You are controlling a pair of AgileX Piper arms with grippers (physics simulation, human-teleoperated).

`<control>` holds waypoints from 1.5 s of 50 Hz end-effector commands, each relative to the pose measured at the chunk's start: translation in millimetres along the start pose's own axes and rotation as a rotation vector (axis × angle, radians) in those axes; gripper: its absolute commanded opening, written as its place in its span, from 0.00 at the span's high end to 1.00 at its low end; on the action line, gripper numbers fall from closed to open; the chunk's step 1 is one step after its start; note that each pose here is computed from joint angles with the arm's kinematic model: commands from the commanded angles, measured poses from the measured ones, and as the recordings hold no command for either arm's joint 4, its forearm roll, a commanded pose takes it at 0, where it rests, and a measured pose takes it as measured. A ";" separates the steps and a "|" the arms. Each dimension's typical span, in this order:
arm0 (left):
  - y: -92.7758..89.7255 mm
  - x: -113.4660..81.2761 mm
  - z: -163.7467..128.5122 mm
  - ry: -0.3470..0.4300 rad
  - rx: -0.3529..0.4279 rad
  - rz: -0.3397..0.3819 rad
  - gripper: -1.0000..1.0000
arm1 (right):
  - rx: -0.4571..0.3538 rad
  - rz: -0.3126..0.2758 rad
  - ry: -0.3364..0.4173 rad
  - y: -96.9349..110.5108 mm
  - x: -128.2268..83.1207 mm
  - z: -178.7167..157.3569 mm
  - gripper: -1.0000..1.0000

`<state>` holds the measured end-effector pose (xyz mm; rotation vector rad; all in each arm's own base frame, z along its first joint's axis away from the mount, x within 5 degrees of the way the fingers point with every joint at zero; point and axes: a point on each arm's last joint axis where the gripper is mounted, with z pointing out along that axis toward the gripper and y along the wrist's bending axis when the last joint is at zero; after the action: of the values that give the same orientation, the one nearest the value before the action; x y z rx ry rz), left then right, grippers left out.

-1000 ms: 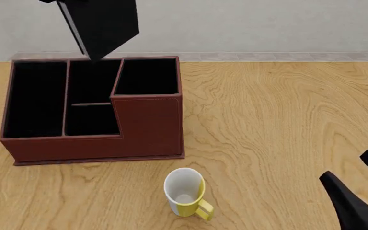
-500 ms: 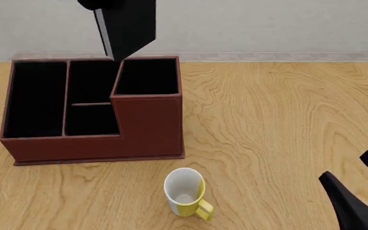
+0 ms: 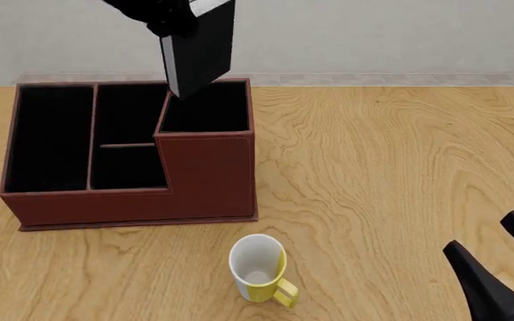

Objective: Pick up the book and place it in the right compartment of the caddy.

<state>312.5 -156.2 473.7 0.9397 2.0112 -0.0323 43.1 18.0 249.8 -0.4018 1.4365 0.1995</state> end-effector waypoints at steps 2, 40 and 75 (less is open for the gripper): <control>-3.9 -1.8 16.3 -0.010 0.003 0.017 1.00 | 0.008 -0.006 0.006 -0.3 0.8 0.1 0.00; -9.4 21.9 49.6 0.030 0.010 -0.003 1.00 | 0.004 -0.013 0.016 0.5 5.6 1.0 0.00; -19.6 50.7 76.8 0.060 0.018 -0.038 1.00 | 0.002 -0.017 0.023 0.9 7.4 1.3 0.00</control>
<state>339.5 -166.8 388.6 0.9182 2.1037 -0.0497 44.8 18.5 242.9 -0.4154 1.4529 0.1827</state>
